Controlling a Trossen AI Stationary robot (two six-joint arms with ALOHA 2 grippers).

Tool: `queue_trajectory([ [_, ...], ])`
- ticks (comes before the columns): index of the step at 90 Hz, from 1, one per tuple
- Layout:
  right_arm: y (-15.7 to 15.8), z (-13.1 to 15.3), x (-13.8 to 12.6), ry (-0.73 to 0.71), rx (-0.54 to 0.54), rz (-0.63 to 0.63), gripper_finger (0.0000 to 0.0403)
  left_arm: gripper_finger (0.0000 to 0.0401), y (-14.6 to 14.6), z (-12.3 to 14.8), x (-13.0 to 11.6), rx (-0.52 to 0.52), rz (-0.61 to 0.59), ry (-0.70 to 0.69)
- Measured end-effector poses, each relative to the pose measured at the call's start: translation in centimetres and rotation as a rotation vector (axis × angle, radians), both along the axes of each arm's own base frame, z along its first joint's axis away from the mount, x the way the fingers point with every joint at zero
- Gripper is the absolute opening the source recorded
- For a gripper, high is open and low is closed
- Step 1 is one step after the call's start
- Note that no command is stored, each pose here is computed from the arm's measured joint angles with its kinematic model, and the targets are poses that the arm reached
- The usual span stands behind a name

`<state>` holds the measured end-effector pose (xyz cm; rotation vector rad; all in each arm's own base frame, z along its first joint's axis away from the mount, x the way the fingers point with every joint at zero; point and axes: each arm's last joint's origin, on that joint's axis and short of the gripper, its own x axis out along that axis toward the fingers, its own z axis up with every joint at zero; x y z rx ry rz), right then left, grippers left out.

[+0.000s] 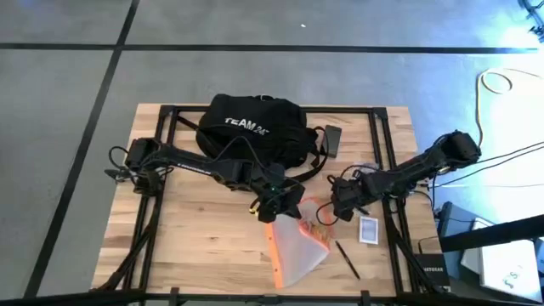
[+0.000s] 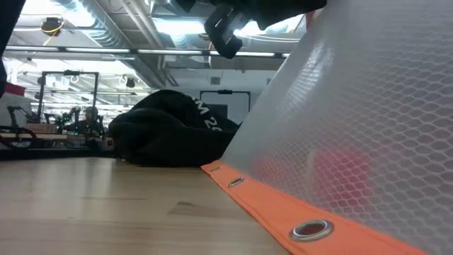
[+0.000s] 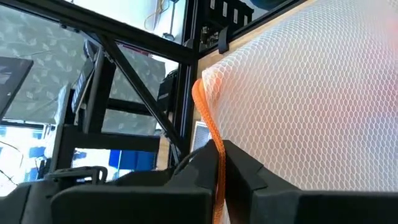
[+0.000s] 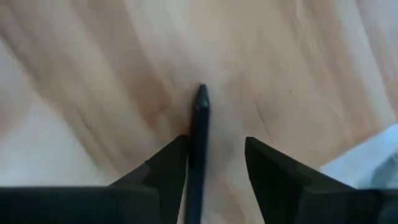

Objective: Unpack backpack
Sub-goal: Put the top black pen into the white zip bag

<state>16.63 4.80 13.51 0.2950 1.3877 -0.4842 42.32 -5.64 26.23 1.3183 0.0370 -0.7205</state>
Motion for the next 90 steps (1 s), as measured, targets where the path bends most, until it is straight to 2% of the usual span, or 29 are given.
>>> queue_trajectory([
  [29,-0.5,-0.7,-0.3,0.016,0.045,0.000,0.0139,0.0000,0.2,0.0,0.0,-0.002,0.006,0.003],
  [55,-0.5,-0.7,-0.2,0.006,0.059,0.006,0.0060,0.0000,0.2,0.0,0.0,0.004,0.003,-0.001],
  [63,-0.4,-0.6,-0.1,0.009,0.055,0.043,0.0040,0.0000,0.2,0.0,0.0,0.003,0.004,-0.001],
  [76,-0.3,0.6,0.5,-0.018,0.041,0.098,0.0011,0.0000,0.2,0.0,0.0,0.003,0.004,-0.005],
  [90,-0.2,3.4,1.4,-0.153,0.004,0.125,0.0009,0.0000,0.2,0.1,0.1,0.003,0.003,-0.010],
])
